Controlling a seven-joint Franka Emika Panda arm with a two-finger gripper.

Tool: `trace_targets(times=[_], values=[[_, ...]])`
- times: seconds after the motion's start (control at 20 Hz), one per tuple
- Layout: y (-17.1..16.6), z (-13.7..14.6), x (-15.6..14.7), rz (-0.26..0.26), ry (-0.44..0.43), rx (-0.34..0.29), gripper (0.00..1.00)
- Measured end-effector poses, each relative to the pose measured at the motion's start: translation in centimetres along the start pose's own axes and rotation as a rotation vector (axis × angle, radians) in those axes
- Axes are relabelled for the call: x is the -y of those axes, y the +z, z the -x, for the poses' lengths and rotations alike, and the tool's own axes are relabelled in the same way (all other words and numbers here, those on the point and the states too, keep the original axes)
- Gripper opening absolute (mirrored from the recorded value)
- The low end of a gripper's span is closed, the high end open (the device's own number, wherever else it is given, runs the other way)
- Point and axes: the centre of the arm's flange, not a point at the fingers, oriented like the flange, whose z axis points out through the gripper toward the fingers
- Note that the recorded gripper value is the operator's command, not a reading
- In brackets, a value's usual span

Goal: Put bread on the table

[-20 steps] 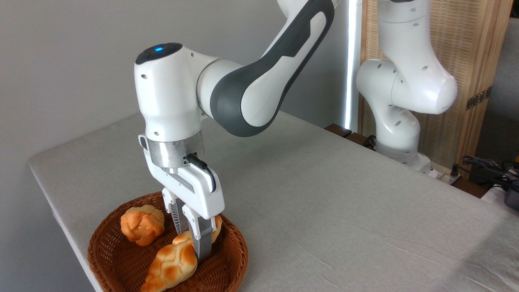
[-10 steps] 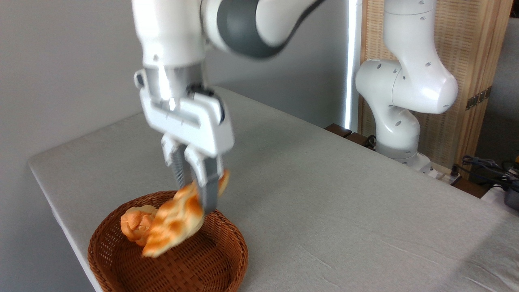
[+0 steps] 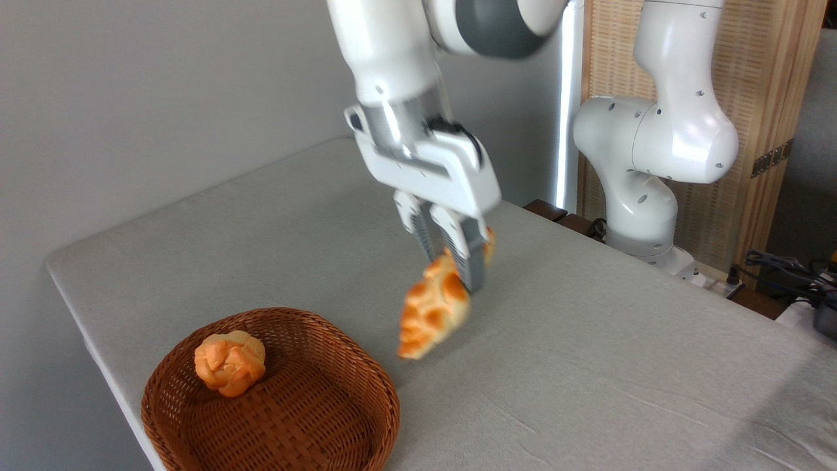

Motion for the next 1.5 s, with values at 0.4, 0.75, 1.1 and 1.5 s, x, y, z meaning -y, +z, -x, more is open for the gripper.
trace_targets(times=[0.4,0.75,1.1,1.5], values=[[5.8,1.9,2.7,0.067,0.006,0.015,1.00],[6.1,1.5,2.9,0.067,0.011,0.018,1.00],[2.0,0.6,3.7,0.010,0.014,-0.022,1.00],[-9.8,-6.0,4.0,-0.061,-0.029,-0.097,1.00]])
